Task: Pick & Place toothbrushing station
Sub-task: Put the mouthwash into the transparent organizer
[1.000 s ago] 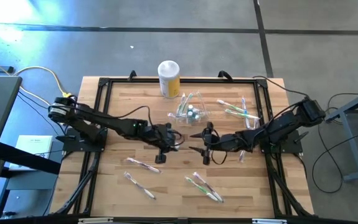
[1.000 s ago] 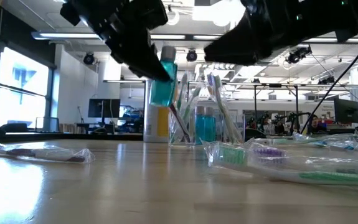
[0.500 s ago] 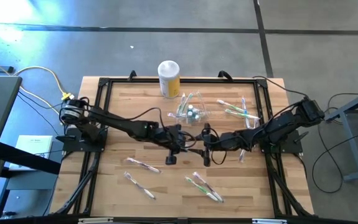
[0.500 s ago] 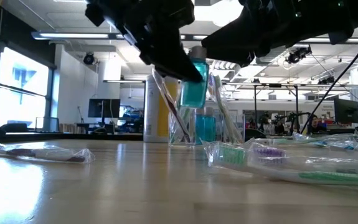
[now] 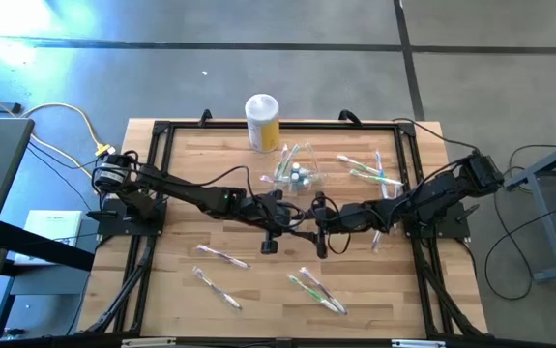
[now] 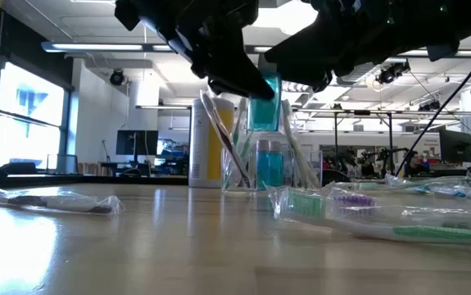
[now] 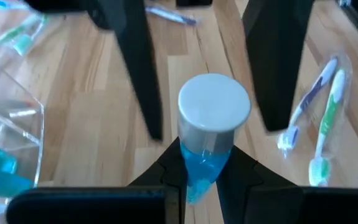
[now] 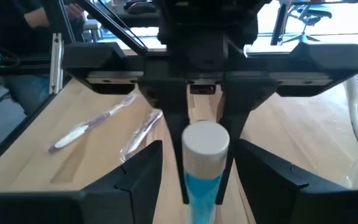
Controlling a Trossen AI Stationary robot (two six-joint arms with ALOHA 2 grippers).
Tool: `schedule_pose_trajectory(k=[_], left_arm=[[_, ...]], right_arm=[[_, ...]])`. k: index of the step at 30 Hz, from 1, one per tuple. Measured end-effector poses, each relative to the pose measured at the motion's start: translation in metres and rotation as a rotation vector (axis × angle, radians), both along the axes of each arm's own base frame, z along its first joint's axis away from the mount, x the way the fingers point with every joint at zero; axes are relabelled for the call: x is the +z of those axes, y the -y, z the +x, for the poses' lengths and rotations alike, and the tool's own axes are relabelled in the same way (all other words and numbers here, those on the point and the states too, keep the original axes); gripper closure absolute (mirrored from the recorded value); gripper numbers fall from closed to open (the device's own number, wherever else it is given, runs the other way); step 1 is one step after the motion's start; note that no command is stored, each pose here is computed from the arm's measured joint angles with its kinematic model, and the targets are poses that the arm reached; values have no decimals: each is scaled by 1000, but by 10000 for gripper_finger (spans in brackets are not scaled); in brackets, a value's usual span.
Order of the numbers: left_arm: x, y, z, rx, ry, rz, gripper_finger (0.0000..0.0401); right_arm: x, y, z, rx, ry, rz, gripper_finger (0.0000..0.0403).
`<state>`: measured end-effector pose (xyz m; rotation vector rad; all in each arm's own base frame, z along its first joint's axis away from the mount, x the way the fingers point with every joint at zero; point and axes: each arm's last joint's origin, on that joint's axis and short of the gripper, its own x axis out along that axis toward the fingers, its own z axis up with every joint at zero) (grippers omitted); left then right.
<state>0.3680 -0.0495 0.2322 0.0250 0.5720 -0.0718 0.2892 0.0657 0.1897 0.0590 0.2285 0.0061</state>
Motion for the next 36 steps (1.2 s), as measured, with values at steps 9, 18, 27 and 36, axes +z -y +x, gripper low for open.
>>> schedule_pose_trajectory(k=[9,18,27,36], left_arm=[[1,0,1,3,12,0,356],[1,0,1,7,17,3,356],[2,-1,1,30,30,27,356],[3,-1,2,30,38,27,356]], right_arm=[[-1,3,1,9,-7,18,211],[2,3,1,20,23,-27,211],[3,8,3,60,36,-25,211],[3,8,3,62,36,-29,215]])
